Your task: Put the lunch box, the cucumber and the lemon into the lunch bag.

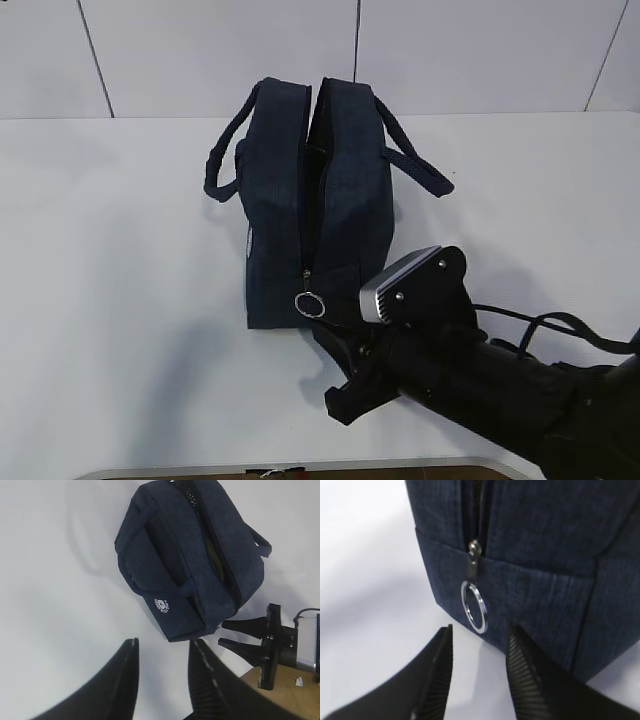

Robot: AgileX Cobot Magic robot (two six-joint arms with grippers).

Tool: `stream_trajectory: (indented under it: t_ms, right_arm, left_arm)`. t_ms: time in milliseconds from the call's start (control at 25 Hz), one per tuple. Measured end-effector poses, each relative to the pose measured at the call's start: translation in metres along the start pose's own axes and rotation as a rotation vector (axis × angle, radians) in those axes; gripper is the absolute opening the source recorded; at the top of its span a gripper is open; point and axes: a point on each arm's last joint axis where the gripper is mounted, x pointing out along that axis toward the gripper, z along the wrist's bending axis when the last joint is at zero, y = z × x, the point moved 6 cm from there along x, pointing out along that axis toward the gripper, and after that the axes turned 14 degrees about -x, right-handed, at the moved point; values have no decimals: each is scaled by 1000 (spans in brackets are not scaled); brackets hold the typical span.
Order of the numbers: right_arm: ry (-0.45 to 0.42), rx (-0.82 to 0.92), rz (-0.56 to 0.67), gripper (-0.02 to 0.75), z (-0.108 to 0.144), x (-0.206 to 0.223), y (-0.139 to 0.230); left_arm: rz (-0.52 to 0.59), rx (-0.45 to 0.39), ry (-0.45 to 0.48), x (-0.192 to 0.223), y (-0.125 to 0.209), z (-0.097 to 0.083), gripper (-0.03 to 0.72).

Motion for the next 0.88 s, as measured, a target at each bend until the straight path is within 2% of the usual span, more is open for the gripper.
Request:
stream_trajectory:
  t_ms: [880]
  right_arm:
    - [-8,12,-38,300,1,17,-6]
  left_arm:
    - [0,0,0,0,0,0,239]
